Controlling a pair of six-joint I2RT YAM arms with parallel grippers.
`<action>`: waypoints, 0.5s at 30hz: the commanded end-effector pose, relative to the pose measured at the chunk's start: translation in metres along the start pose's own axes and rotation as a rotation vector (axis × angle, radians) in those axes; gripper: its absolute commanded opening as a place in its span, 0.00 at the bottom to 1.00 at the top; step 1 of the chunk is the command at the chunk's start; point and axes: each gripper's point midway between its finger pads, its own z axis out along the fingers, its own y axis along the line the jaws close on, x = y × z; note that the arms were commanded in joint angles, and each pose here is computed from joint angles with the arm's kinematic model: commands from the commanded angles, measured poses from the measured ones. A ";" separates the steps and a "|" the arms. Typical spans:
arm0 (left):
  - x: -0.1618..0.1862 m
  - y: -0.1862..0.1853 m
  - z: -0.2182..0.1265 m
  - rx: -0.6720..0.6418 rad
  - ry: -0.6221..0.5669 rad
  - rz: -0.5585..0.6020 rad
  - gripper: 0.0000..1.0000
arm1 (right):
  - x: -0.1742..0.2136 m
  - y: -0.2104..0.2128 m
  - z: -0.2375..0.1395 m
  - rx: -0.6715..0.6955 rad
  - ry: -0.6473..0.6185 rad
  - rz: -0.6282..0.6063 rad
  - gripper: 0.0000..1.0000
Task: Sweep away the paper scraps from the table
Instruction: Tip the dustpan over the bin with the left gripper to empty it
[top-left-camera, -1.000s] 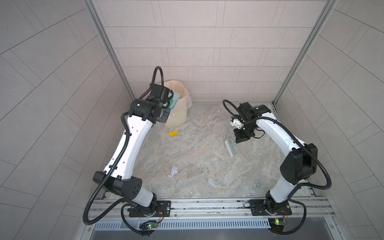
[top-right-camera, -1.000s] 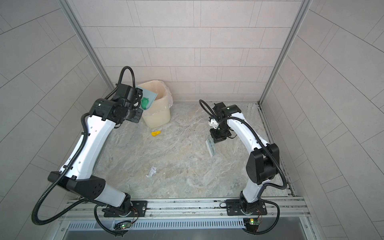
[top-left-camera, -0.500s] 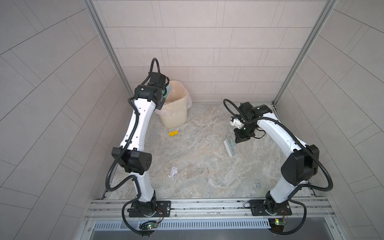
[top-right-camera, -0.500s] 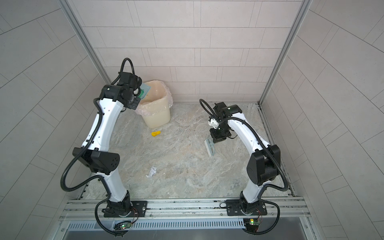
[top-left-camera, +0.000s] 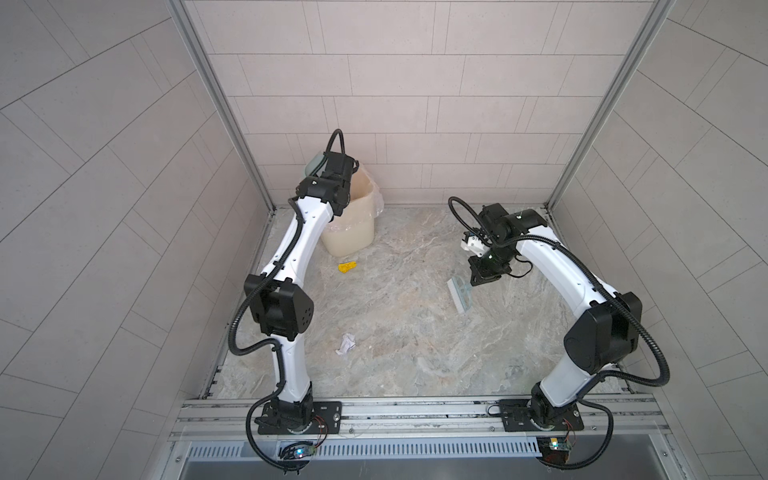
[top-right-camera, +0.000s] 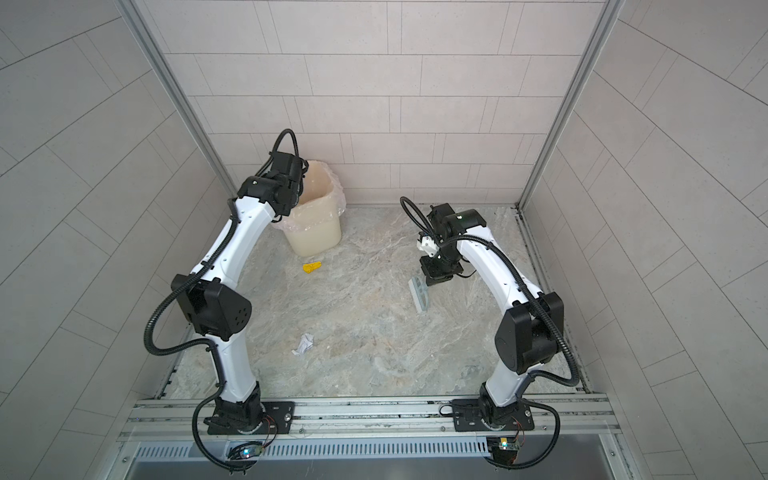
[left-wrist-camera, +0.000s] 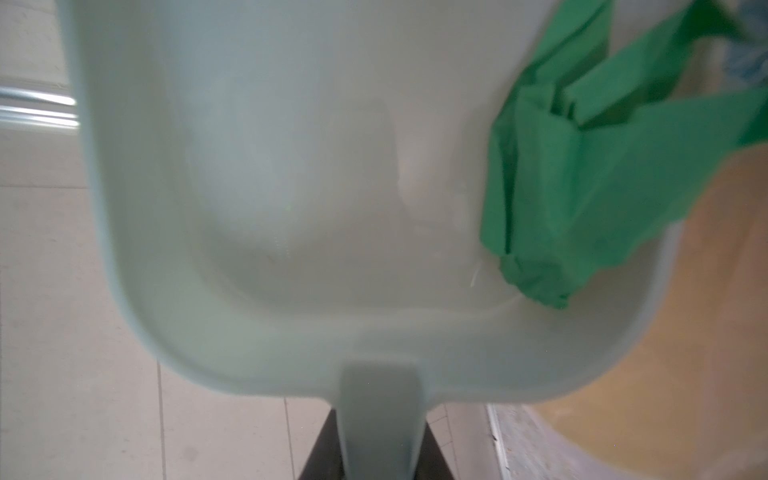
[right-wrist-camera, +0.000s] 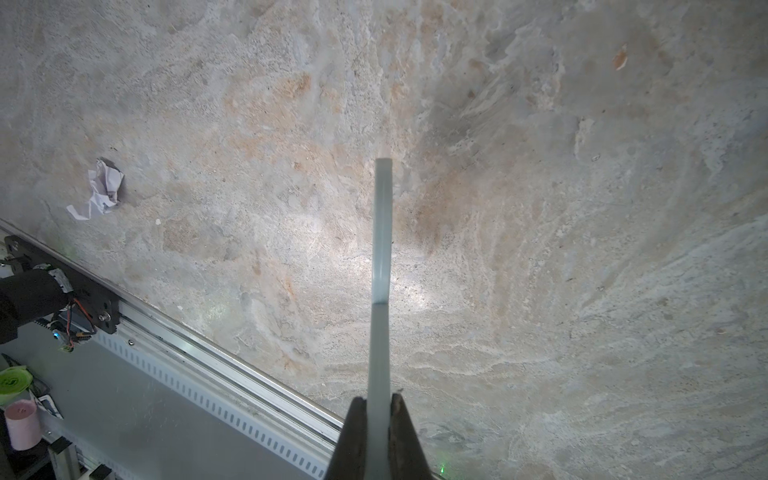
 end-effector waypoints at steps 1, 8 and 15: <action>-0.003 0.046 -0.018 -0.195 -0.016 0.047 0.00 | 0.005 0.003 -0.009 -0.011 -0.014 0.009 0.00; -0.010 0.062 -0.023 -0.327 -0.020 0.149 0.00 | 0.006 0.005 -0.009 -0.017 -0.014 0.003 0.00; -0.025 0.065 -0.028 -0.445 -0.073 0.284 0.00 | 0.006 0.007 -0.009 -0.022 -0.017 -0.003 0.00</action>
